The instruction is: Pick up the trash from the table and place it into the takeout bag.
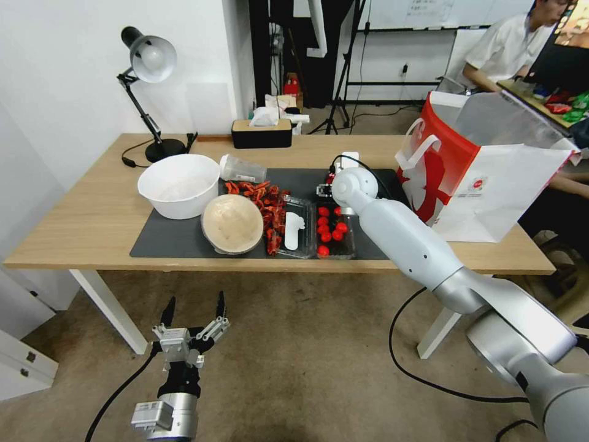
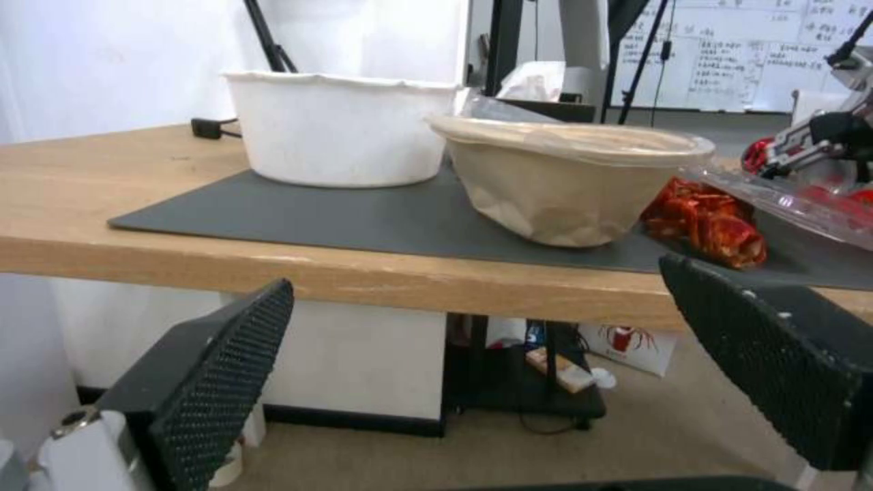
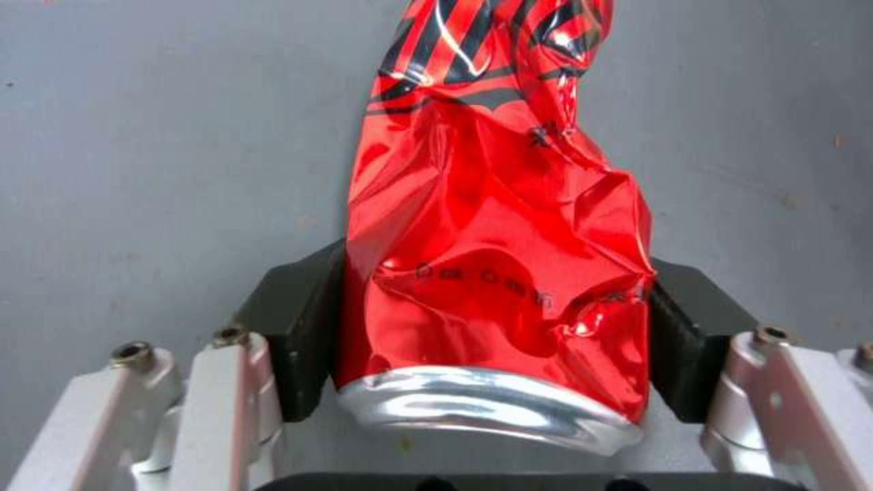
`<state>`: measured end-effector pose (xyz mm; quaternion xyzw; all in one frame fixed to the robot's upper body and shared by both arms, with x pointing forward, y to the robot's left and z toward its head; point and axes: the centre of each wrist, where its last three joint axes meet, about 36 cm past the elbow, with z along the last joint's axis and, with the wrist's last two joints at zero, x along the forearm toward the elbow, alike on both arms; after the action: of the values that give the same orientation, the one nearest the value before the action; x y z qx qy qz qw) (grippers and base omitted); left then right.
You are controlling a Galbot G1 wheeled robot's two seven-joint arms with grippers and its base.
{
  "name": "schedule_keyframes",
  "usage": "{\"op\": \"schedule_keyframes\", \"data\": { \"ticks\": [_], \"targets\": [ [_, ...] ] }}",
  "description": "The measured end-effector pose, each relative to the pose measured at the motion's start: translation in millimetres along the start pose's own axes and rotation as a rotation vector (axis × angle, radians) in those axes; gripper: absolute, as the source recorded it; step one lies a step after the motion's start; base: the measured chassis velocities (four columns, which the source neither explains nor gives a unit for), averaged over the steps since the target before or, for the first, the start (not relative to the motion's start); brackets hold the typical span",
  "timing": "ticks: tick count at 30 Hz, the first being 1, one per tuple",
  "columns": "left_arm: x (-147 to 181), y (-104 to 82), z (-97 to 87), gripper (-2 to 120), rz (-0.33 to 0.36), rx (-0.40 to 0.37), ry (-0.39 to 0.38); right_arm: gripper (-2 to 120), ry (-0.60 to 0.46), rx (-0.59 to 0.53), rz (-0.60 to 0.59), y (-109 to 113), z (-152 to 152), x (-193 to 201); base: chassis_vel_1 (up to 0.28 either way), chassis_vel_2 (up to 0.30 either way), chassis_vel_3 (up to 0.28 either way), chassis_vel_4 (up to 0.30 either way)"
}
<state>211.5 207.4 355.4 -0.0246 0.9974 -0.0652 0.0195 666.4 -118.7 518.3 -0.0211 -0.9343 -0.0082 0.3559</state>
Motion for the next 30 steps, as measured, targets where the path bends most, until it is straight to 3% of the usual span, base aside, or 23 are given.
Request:
{"op": "schedule_keyframes", "data": {
  "ticks": [18,30],
  "targets": [
    [-1,-0.3,-3.6,100,0.004,0.0,-0.01,61,-0.013,-0.001,0.003,-3,1,9,0.0,0.0,0.0,0.0],
    [-1,0.7,-8.3,100,0.005,-0.004,-0.019,61,-0.175,0.076,-0.074,-15,5,77,0.0,0.0,0.0,0.0]
  ]
}}
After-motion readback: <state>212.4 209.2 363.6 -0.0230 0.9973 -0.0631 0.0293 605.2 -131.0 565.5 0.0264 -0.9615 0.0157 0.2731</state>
